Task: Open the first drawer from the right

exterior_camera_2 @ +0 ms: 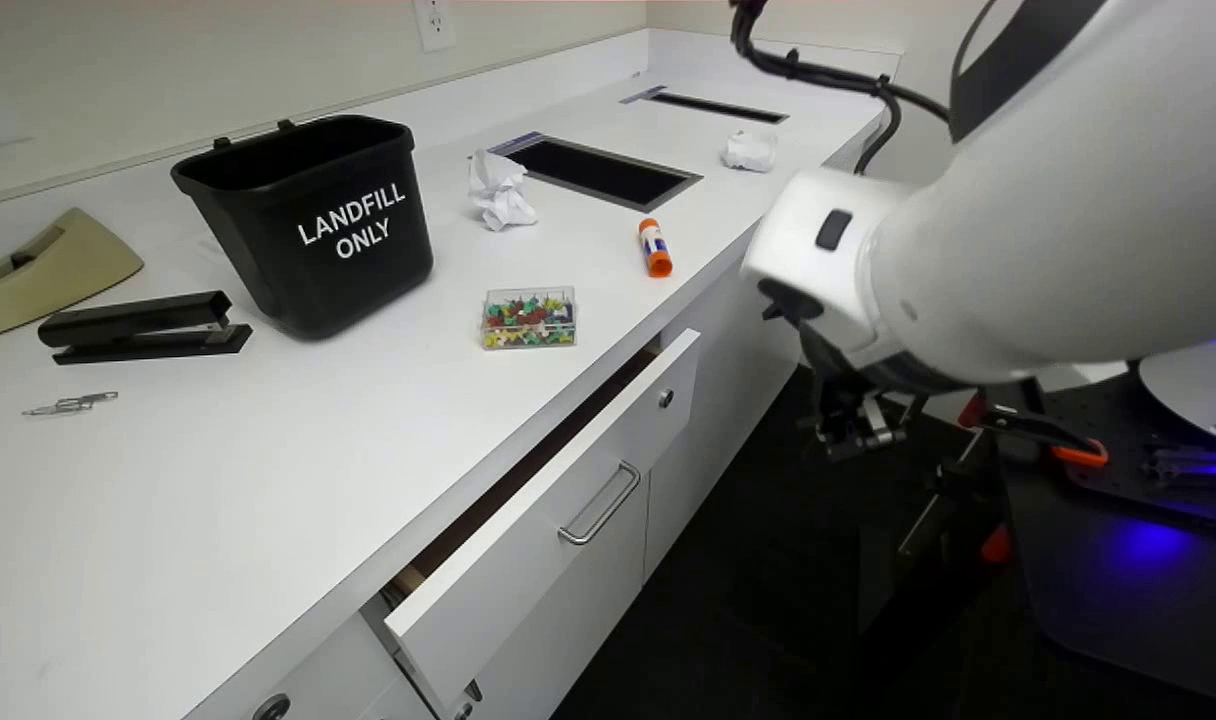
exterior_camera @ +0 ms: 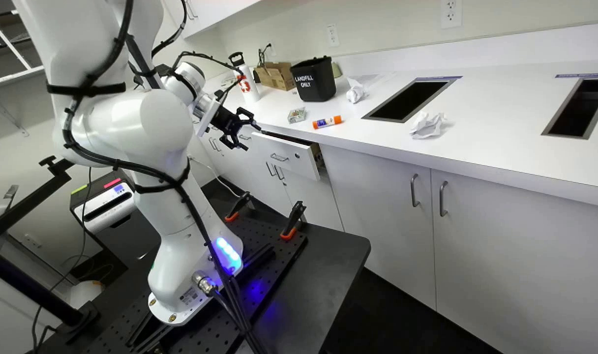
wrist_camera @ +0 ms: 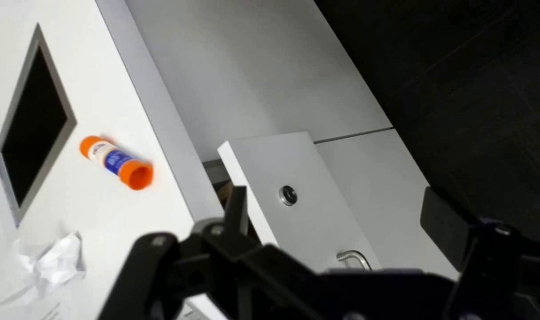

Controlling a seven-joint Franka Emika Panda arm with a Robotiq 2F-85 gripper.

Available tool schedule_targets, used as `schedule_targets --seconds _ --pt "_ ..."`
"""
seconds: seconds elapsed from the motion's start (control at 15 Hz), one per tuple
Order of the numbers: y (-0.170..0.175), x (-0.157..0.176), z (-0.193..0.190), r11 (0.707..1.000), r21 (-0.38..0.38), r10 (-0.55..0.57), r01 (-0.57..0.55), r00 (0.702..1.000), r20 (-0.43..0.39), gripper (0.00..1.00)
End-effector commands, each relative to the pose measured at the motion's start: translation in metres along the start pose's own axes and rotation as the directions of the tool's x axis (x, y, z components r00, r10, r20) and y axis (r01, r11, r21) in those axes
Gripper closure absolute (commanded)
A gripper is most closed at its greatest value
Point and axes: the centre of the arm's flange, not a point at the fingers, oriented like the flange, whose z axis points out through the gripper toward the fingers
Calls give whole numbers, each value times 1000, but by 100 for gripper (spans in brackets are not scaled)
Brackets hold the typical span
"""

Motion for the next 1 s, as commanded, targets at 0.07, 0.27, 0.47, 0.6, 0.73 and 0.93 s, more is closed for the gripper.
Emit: schedule_targets --seconds 0.07,0.27,0.47,0.6,0.73,0.93 --pt "-18 13 12 1000 15 -26 26 1000 17 0" --pt "-27 24 20 999 27 -33 32 999 27 0" --pt "-26 26 19 999 28 -30 29 999 25 0" --pt "-38 32 23 998 -23 -61 61 998 -3 0" --pt "-56 41 30 992 -89 -91 87 995 -35 0" --pt "-91 54 39 982 -151 -128 113 987 -95 0"
